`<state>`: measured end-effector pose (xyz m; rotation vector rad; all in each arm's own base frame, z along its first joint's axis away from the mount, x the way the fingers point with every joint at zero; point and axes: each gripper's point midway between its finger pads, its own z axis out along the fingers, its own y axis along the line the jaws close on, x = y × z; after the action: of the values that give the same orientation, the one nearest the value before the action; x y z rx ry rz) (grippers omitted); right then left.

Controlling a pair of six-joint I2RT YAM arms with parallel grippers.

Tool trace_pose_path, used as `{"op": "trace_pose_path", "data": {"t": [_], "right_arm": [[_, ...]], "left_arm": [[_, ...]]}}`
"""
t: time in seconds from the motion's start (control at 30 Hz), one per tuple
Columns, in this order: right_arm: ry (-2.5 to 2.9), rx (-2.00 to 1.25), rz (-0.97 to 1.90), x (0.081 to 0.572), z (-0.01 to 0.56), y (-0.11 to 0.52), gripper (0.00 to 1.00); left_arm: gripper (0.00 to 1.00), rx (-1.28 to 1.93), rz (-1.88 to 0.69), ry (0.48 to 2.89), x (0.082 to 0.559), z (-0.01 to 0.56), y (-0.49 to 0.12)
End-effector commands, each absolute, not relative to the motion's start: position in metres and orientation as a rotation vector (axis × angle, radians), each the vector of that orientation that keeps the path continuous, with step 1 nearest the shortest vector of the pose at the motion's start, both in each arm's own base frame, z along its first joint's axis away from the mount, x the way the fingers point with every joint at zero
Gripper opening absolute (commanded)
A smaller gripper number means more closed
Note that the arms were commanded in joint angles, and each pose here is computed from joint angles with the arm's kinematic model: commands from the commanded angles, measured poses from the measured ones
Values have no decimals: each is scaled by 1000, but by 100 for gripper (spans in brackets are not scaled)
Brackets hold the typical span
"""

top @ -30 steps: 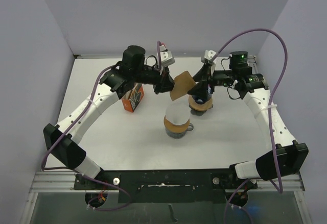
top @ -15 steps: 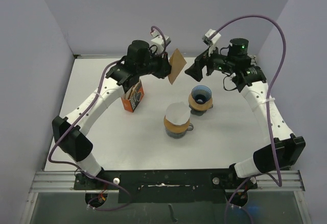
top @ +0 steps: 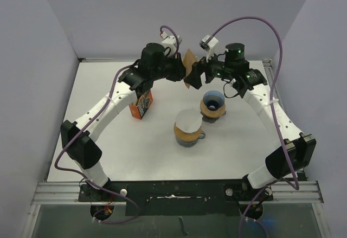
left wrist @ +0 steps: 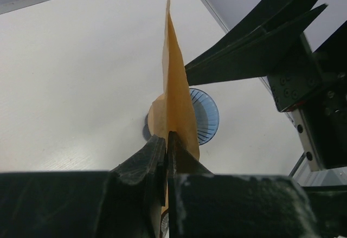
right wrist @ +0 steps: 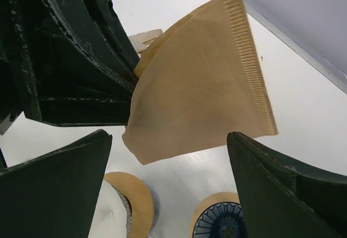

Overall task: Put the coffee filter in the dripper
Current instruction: Place the coffee filter in the coffee dripper.

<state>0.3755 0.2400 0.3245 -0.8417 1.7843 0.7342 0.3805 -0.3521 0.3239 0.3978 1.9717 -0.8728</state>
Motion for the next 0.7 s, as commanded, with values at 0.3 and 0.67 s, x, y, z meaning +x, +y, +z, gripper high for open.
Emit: {"op": "trace_pose_path", "data": {"t": [0.3, 0.67], "right_arm": [[1775, -774, 618, 393, 331, 236, 80], [1788, -743, 556, 398, 333, 227, 73]], "left_arm": [[0, 326, -914, 1880, 393, 359, -361], [0, 314, -890, 1887, 395, 357, -358]]}}
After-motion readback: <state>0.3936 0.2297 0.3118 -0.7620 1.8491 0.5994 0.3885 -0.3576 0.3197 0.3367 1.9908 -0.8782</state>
